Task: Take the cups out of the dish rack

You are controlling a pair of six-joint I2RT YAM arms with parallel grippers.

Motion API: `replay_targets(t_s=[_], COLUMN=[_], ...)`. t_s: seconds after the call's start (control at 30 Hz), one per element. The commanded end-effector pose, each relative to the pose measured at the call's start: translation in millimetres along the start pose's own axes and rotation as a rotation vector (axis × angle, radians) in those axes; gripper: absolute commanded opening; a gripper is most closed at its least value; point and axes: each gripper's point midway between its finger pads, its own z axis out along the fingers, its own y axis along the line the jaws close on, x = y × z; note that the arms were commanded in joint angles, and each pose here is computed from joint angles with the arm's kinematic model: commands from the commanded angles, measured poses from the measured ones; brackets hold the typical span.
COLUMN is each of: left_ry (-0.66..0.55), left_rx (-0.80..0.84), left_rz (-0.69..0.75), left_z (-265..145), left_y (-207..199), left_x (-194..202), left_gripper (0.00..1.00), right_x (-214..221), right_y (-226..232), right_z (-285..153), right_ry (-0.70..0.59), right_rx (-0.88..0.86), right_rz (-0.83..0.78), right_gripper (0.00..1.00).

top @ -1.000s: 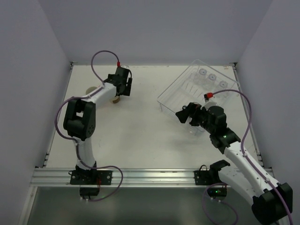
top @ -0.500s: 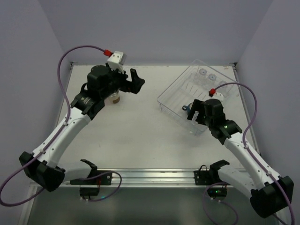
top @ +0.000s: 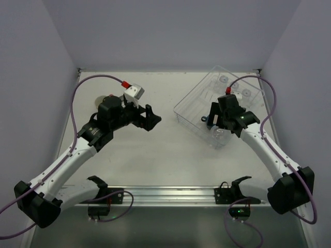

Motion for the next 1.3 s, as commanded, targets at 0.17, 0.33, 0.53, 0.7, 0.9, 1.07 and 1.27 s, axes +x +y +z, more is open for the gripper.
replay_targets(t_s=[0.17, 0.33, 0.53, 0.7, 0.9, 1.07, 1.27], left_ry=[-0.041, -0.036, -0.027, -0.02, -0.017, -0.017, -0.022], left_rx=[0.067, 0.061, 0.054, 0.049, 0.036, 0.036, 0.042], left_rz=[0.094, 0.099, 0.101, 0.101, 0.102, 0.103, 0.097], left_z=[-3.6, -1.7, 1.2, 3.2, 4.7, 5.6, 6.8], left_y=[-29.8, -29.1, -27.3, -25.9, -22.7, -22.8, -23.6], left_x=[-5.1, -4.2, -1.1, 0.6, 1.7, 1.9, 0.9], left_gripper=[1.0, 1.0, 1.0, 1.0, 1.0, 1.0, 1.0], right_x=[-60.6, -64.1, -72.5, -66.3, -60.1, -60.7, -67.2], right_y=[-37.5, -39.2, -51.8, -49.8, -52.0, -57.3, -60.4], right_z=[16.9, 46.9, 66.3, 83.5, 102.7, 110.6, 102.8], right_ry=[-0.07, -0.046, -0.045, -0.01, 0.019, 0.013, -0.036], right_rx=[0.105, 0.109, 0.1, 0.092, 0.096, 0.124, 0.124], right_rz=[0.069, 0.081, 0.11, 0.1, 0.107, 0.118, 0.149], right_gripper=[0.99, 0.99, 0.99, 0.99, 0.99, 0.89, 0.36])
